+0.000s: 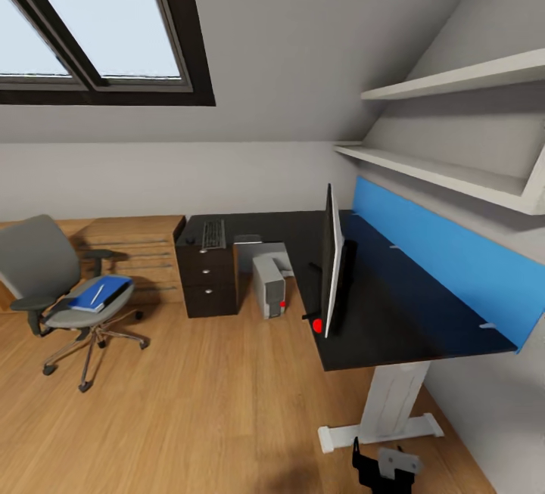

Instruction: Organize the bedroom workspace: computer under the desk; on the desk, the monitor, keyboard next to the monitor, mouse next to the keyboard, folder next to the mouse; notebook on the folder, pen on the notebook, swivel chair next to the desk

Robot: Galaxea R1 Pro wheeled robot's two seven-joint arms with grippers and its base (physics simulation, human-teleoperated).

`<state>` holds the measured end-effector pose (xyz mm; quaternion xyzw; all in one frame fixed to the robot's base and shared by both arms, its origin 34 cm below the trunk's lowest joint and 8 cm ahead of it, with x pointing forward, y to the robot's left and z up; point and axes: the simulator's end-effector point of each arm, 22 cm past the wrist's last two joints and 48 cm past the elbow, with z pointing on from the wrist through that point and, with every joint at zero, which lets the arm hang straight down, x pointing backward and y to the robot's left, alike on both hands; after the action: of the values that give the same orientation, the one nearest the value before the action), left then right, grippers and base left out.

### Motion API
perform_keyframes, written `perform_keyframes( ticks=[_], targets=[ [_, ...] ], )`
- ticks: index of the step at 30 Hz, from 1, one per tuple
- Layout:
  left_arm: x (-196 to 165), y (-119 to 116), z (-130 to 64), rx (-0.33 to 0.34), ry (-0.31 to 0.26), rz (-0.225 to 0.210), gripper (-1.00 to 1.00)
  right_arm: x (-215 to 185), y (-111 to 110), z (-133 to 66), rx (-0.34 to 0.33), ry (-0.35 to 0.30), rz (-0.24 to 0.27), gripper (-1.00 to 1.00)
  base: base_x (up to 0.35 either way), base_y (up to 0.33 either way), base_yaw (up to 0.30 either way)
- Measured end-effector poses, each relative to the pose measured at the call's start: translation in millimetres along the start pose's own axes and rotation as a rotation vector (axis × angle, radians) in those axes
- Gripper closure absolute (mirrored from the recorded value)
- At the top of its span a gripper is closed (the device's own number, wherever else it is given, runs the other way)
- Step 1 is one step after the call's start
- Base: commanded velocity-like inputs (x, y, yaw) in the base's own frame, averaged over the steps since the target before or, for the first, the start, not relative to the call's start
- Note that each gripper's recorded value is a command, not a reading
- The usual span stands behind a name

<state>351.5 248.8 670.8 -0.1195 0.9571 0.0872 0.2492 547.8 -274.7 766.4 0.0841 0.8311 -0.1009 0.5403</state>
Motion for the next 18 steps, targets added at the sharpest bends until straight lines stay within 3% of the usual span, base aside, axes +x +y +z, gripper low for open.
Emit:
perform_keyframes(
  ticks=[4,9,11,12,14,15,18],
  targets=[
    [0.0,-0.3,-0.1,0.000,0.000,-0.001,-1.00,-14.3,-4.4,-2.0,0.015,-0.072,0.033,-1.00,0.000,0.000,-0.027],
    [0.0,-1.1,-0.3,0.001,0.000,-0.001,-1.00,-18.2,-15.9,-5.1,0.053,-0.104,0.065,-1.00,0.000,0.000,-0.010],
    [0.1,-1.2,-0.4,0.001,0.000,-0.002,-1.00,-18.4,-34.3,-4.1,0.106,-0.108,0.092,-1.00,0.000,0.000,-0.003],
    [0.2,-0.9,-0.3,0.000,0.000,-0.001,-1.00,-24.0,-58.6,2.2,0.163,-0.117,0.117,-1.00,0.000,0.000,-0.002],
    [0.2,-0.6,-0.3,-0.001,0.000,-0.001,-1.00,-33.8,-84.4,12.5,0.211,-0.123,0.133,-1.00,0.000,0.000,-0.001],
    [0.3,-0.4,-0.2,-0.001,0.000,-0.001,-1.00,-43.9,-105.0,23.0,0.249,-0.120,0.151,-1.00,0.000,0.000,0.000],
    [0.4,-0.3,-0.2,-0.001,0.000,-0.001,-1.00,-77.4,-137.2,47.1,0.291,-0.118,0.191,-1.00,0.000,0.000,0.000]
  ],
)
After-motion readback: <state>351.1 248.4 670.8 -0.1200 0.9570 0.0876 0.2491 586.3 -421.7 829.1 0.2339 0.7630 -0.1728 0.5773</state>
